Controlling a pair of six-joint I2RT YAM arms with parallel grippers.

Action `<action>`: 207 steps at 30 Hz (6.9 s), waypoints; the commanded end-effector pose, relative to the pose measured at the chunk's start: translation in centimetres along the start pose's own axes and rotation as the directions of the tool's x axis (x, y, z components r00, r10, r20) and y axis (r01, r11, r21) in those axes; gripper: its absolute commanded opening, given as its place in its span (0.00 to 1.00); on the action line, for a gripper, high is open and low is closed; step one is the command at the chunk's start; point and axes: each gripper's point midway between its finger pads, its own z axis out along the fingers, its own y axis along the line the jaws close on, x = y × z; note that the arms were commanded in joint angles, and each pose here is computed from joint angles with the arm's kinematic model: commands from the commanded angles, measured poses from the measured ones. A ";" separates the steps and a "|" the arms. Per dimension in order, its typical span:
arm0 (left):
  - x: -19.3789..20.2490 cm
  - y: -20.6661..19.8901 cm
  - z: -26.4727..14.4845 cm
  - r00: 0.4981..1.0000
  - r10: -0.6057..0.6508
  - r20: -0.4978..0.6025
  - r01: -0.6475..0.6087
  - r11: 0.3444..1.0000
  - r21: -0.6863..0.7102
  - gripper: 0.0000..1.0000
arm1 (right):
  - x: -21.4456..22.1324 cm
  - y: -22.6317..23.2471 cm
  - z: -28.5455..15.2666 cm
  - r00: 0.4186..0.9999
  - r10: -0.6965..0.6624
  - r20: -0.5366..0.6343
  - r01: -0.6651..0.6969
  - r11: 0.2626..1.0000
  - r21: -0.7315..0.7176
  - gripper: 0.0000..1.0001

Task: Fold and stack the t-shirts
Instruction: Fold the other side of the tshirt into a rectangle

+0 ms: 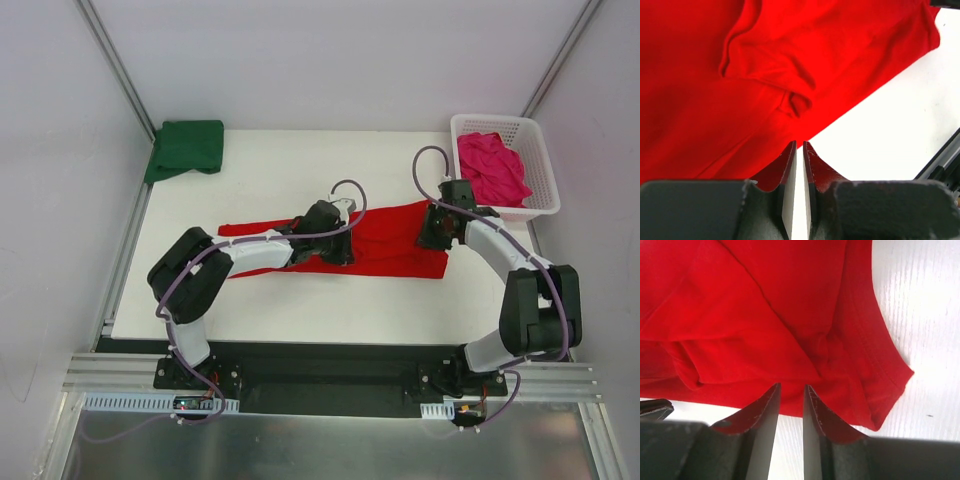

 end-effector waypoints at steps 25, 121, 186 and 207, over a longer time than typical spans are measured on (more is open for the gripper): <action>-2.1 -3.9 3.0 0.997 0.013 0.074 -0.020 0.995 0.093 0.38 | -2.6 0.5 1.4 1.000 -0.024 0.008 0.024 1.000 -0.004 0.29; 0.4 3.4 2.9 0.996 0.083 0.030 -0.078 0.988 -0.136 0.00 | 0.7 -1.7 3.3 0.988 0.000 -0.153 0.013 0.996 0.084 0.02; 1.8 -1.3 -5.8 0.996 0.043 0.077 -0.044 0.999 0.003 0.85 | -1.0 -0.8 -1.9 0.997 -0.056 -0.050 0.062 0.990 0.130 0.36; 2.6 0.6 -4.6 0.996 0.068 0.052 -0.064 0.996 -0.066 0.80 | 4.7 3.7 0.8 0.987 -0.117 -0.113 0.110 0.992 -0.067 0.35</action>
